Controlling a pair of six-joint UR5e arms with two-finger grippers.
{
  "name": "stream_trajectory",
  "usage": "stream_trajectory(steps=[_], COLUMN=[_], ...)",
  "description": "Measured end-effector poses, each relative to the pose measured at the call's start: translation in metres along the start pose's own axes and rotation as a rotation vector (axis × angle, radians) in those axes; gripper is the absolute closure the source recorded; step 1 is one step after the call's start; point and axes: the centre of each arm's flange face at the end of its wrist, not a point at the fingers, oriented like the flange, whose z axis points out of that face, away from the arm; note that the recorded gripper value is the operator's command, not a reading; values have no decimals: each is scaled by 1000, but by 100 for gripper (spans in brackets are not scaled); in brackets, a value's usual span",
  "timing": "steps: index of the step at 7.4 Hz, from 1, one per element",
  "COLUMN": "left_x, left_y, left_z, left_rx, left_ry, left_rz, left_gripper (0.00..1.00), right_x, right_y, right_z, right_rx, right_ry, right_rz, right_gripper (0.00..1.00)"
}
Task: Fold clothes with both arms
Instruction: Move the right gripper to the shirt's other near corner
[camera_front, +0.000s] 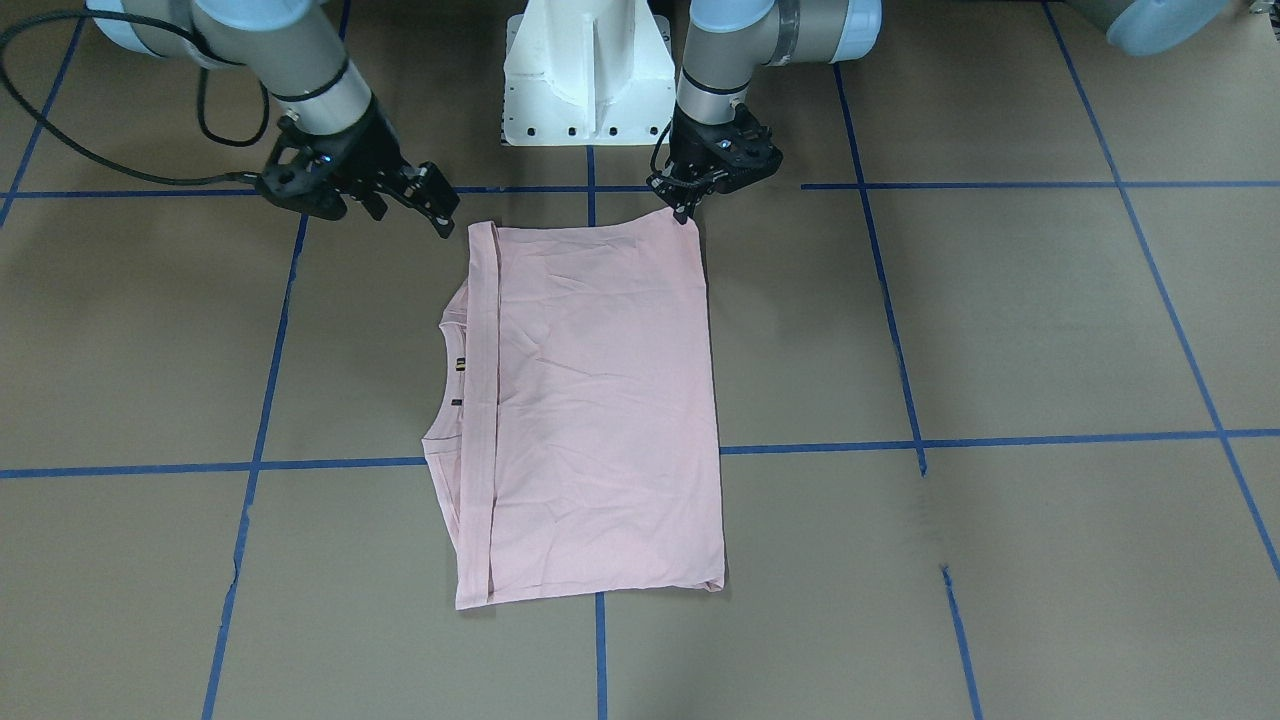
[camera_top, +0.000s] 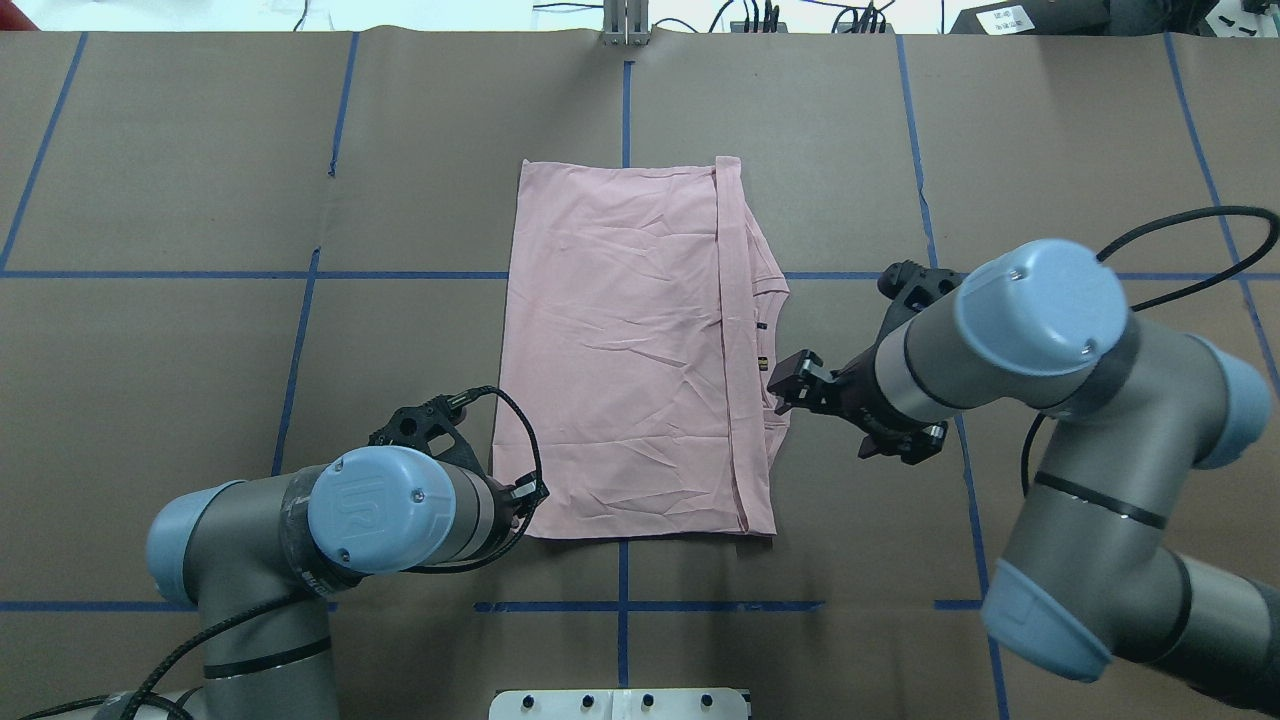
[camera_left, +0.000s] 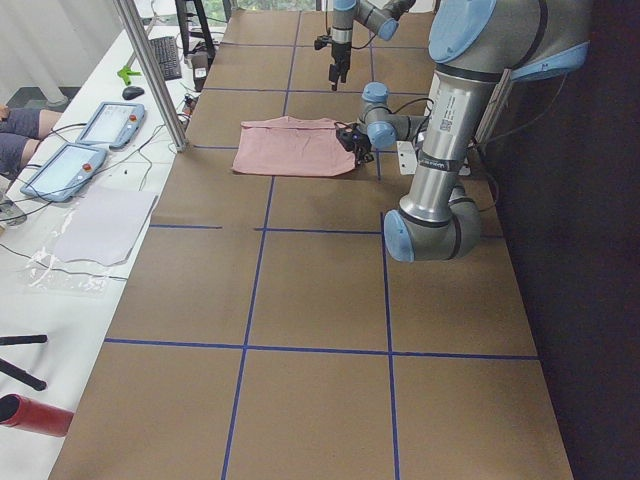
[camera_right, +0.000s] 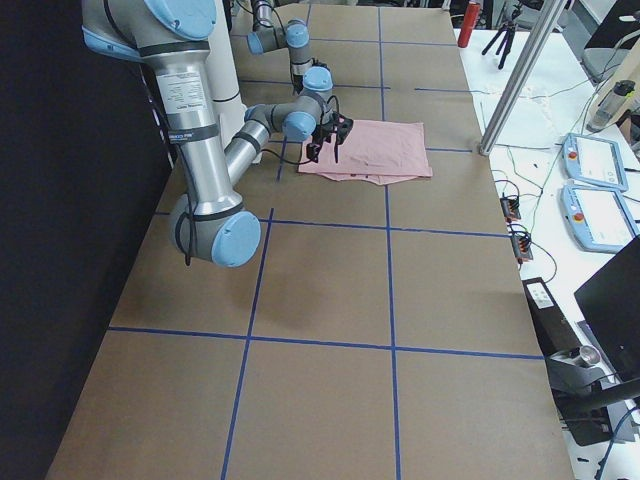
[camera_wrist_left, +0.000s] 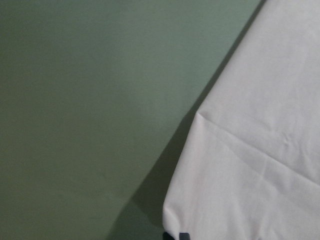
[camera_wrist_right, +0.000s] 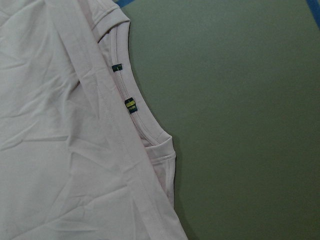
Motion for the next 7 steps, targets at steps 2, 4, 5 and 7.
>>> stream_trajectory(steps=[2,4,5,7], left_x=[0,1,1,2], left_y=[0,0,0,0], left_z=[0,1,1,0], left_rx=[1,2,3,1], left_ry=[-1,0,0,2], left_rz=[7,7,6,7], left_gripper=[100,100,100,100], right_x=[-9,-25,-29,-27], right_y=[24,45,54,65], right_z=[40,79,92,108], right_rx=[29,49,47,38], right_ry=[39,80,98,128], right_rz=[63,67,70,71], right_gripper=[0,0,0,0])
